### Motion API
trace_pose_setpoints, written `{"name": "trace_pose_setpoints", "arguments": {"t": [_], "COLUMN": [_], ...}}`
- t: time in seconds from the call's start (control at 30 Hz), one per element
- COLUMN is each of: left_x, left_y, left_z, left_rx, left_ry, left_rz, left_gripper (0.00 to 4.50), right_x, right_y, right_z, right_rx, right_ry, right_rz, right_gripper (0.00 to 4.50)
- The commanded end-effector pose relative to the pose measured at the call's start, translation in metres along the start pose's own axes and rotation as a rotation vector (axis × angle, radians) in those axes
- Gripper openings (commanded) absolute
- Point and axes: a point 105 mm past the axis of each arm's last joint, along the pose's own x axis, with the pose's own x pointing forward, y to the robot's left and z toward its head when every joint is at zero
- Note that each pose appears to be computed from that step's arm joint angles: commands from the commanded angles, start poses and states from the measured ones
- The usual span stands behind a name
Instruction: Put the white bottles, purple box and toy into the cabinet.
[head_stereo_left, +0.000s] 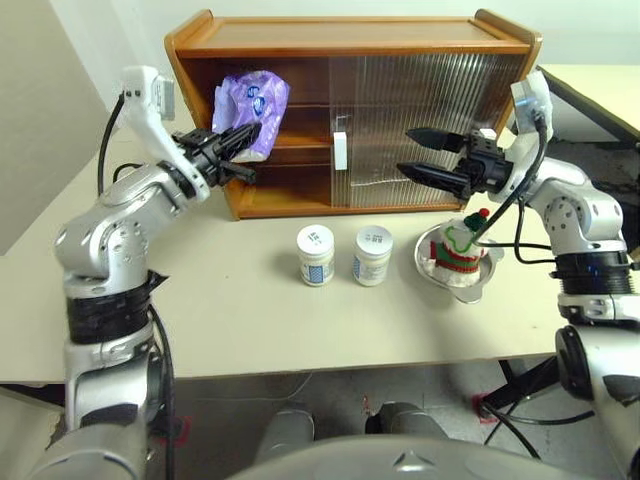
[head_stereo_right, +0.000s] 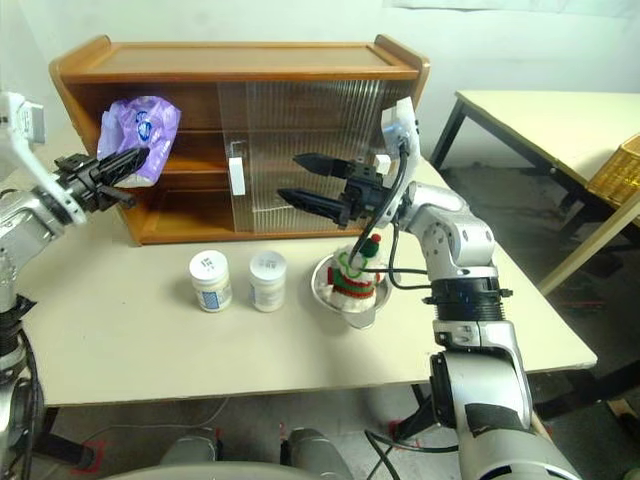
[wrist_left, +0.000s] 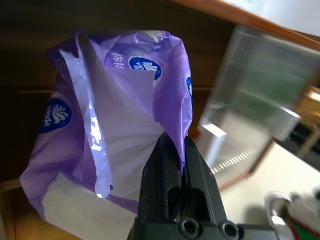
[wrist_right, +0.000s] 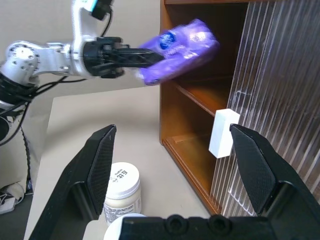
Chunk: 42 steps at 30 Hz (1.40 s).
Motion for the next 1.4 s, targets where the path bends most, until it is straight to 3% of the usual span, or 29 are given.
{"name": "trace_pose_setpoints", "arguments": {"t": [0.03, 0.27, 0.7, 0.9, 1.1, 1.13, 1.4], "left_x": [0.013, 0.036, 0.071, 0.073, 0.070, 0.068, 0.048], "left_y": [0.010, 0.019, 0.011, 0.005, -0.009, -0.011, -0.027], "left_z": [-0.010, -0.007, 0.005, 0.003, 0.015, 0.018, 0.019], "left_rx": [0.008, 0.020, 0.050, 0.054, 0.060, 0.067, 0.021], "left_ry": [0.039, 0.051, 0.059, 0.057, -0.031, -0.054, -0.135], "left_rz": [0.096, 0.233, 0.257, 0.210, 0.110, 0.093, -0.021], "left_gripper": [0.03, 0.03, 0.03, 2.15, 4.30, 4.46, 4.46], "right_x": [0.001, -0.002, 0.001, -0.001, 0.002, 0.002, 0.004], "right_y": [0.001, 0.002, 0.004, 0.002, 0.002, 0.002, 0.002], "right_z": [-0.001, -0.002, -0.003, -0.002, -0.001, -0.001, -0.001], "right_rx": [-0.013, -0.010, -0.005, -0.006, -0.008, -0.008, -0.011], "right_ry": [0.006, 0.009, 0.000, 0.005, 0.006, 0.006, 0.005], "right_rz": [-0.001, -0.009, -0.011, -0.014, -0.008, -0.007, 0.001], "right_gripper": [4.50, 4.50, 4.50, 4.50, 4.50, 4.50, 4.50]}}
